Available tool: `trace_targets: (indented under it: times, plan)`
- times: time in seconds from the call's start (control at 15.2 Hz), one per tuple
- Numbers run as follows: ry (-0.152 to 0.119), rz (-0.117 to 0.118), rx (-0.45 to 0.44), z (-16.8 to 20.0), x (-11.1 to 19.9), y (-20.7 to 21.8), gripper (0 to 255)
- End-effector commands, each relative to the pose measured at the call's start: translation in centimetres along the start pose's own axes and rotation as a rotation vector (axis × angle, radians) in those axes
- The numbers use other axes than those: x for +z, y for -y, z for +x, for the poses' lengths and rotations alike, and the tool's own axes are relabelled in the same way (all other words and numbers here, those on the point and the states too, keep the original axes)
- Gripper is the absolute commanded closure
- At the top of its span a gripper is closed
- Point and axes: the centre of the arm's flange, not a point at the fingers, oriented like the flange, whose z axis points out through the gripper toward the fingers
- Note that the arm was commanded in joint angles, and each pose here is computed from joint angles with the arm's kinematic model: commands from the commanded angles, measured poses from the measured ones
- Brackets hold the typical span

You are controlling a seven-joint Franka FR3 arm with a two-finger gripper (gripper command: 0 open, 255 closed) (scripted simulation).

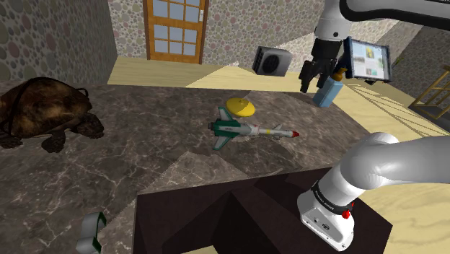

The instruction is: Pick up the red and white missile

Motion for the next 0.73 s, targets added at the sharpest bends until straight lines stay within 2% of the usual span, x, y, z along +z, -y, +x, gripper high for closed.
trace_targets:
  times: [0.0, 0.66]
  plan:
    - [0.000, 0.000, 0.000, 0.0, 0.0, 0.0, 0]
    - [-0.087, 0.035, -0.601, 6.1, 9.7, 4.4, 0]
